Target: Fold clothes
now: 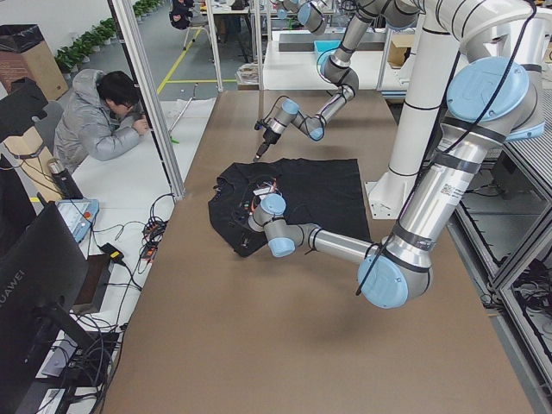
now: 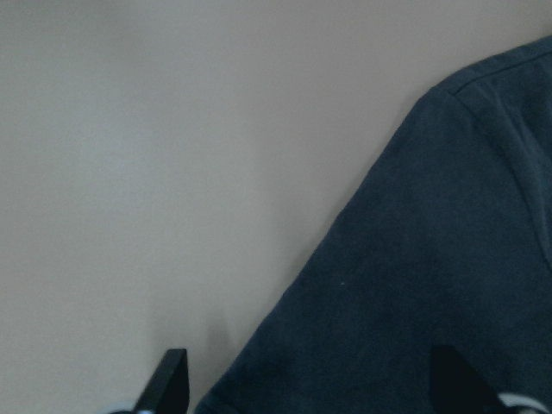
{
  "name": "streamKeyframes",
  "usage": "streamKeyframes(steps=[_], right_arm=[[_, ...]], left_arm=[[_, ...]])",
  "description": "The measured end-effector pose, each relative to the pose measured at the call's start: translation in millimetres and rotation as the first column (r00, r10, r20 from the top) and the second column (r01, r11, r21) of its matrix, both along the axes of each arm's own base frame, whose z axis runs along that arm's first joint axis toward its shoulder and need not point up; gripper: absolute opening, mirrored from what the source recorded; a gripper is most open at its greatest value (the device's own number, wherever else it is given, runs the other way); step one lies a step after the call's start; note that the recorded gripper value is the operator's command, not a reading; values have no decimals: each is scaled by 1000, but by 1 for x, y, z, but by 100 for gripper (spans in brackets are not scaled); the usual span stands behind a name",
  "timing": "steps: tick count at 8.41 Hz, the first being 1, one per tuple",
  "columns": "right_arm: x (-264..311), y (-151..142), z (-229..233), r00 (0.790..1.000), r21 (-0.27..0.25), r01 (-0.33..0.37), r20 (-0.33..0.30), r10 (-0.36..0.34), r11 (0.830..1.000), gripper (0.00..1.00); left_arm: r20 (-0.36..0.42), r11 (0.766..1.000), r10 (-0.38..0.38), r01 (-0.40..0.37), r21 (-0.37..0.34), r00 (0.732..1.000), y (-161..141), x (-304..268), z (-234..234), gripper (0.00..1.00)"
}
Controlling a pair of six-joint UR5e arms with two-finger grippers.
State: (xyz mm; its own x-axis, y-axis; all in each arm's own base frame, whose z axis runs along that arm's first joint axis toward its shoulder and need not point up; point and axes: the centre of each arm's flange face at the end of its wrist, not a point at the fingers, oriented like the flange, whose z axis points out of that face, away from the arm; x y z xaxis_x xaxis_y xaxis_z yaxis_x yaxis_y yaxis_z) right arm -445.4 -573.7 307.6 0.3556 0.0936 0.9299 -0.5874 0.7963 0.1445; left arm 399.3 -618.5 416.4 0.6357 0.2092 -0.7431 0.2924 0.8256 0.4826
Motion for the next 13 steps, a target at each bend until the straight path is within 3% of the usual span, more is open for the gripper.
streamKeyframes(steps=[2,4,6,7,9,12,13], right_arm=[[0,0,0,1000,1,0,-1,0,1000,94],[0,0,2,1000,3,2,-4,-2,1000,94],[1,1,4,1000,2,1,-5,-1,1000,94],[1,1,3,1000,1,1,-4,-1,1000,94],[1,2,4,1000,0,1,-2,-1,1000,94],[1,2,4,1000,1,1,3,-1,1000,94],[1,2,4,1000,0,1,3,-1,1000,94]], left_arm=[[28,1000,10,-9,-10,1000,-1,2,17,99],[44,1000,16,-15,-14,999,-2,3,26,72],[54,1000,25,-25,-9,998,-1,3,30,67],[55,1000,27,-27,-7,998,-1,3,30,55],[48,1000,29,-29,-1,998,1,1,27,39],[28,999,27,-28,22,999,12,-10,15,42],[28,999,25,-26,24,999,13,-11,15,72]])
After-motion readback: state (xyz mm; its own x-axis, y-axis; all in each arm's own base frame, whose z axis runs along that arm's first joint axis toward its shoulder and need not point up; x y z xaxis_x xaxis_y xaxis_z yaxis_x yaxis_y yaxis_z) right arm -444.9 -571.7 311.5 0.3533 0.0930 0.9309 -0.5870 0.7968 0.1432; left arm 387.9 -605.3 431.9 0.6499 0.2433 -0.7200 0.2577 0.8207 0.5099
